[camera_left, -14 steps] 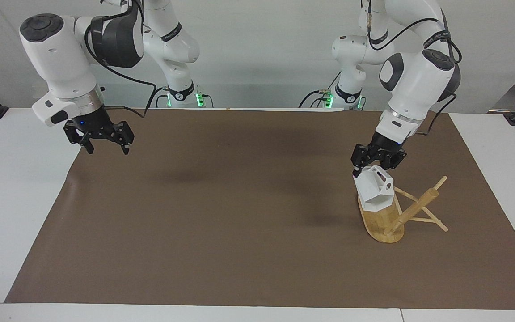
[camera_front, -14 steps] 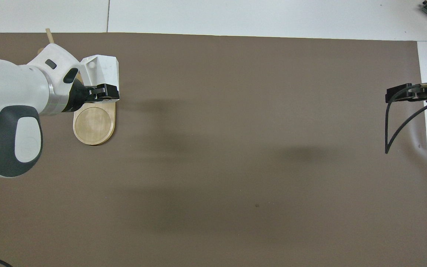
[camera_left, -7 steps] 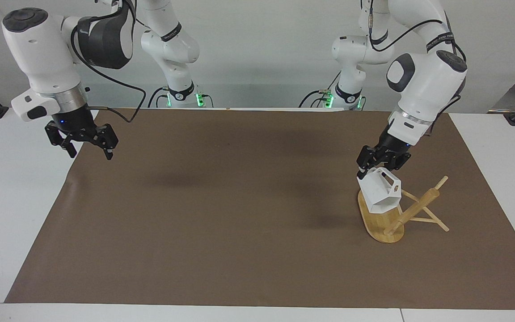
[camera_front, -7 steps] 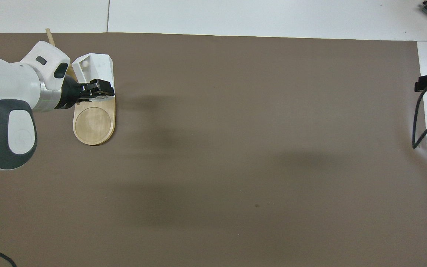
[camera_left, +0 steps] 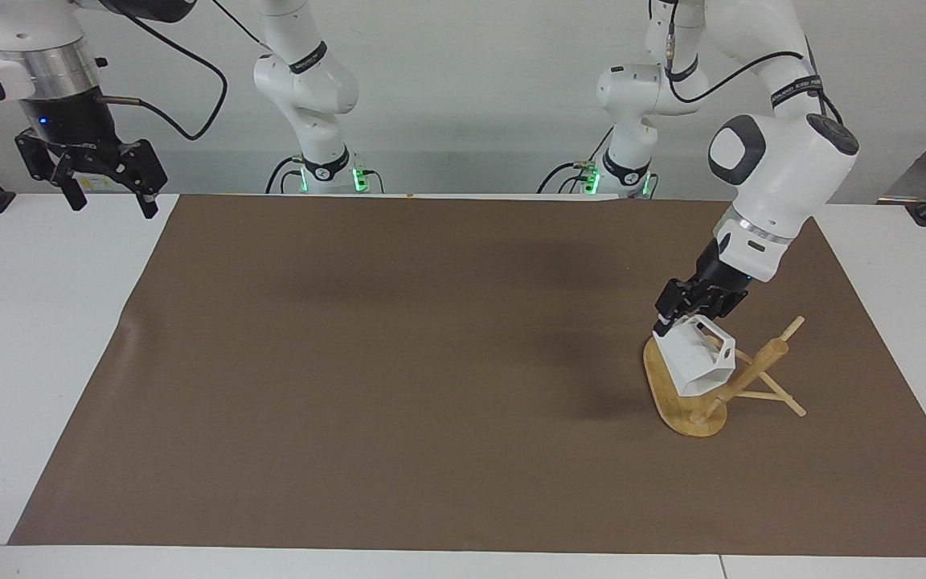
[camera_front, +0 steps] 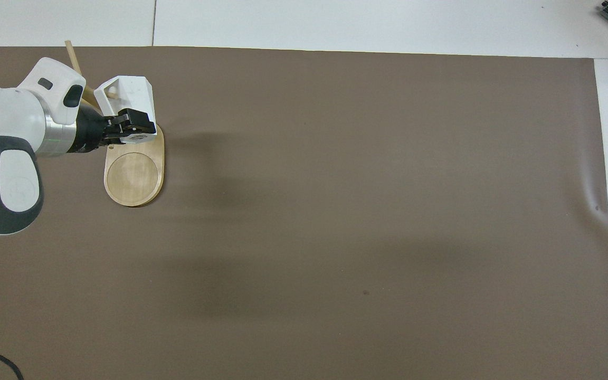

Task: Hang cup on rack
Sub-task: 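Hook the cup handle onto a peg and open the left gripper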

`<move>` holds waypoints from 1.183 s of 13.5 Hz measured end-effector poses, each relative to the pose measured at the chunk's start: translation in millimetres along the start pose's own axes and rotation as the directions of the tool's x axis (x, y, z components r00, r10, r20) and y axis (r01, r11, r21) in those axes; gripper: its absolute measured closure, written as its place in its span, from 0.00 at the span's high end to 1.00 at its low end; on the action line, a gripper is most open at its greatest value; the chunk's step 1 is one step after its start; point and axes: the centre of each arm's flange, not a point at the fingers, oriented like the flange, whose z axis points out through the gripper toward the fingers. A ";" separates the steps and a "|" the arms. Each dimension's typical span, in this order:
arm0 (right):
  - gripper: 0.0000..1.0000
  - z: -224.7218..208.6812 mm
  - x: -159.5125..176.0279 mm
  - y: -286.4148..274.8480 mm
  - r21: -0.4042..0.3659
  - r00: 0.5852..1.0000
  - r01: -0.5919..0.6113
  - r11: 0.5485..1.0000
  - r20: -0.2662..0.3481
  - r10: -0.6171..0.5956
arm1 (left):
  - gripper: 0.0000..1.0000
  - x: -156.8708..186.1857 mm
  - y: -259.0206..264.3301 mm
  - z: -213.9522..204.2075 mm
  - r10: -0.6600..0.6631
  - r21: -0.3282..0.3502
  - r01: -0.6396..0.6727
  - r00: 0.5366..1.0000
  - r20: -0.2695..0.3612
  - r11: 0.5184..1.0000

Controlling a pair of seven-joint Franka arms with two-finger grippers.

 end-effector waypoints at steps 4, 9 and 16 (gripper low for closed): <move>1.00 8.0 1.0 -3.9 0.006 1.000 0.008 1.000 0.029 -0.008 | 0.69 5.1 -12.3 -3.6 -0.058 -0.038 0.058 0.998 0.004 0.998; 1.00 10.3 2.2 -26.8 0.021 0.998 0.046 0.999 0.035 -0.047 | 0.69 5.9 -16.6 -4.5 -0.067 -0.038 0.067 0.998 0.012 0.997; 1.00 4.9 1.1 -42.3 0.123 0.998 0.050 0.991 0.023 -0.053 | 0.94 -3.4 -19.9 -20.2 -0.044 -0.009 0.045 0.996 0.084 0.999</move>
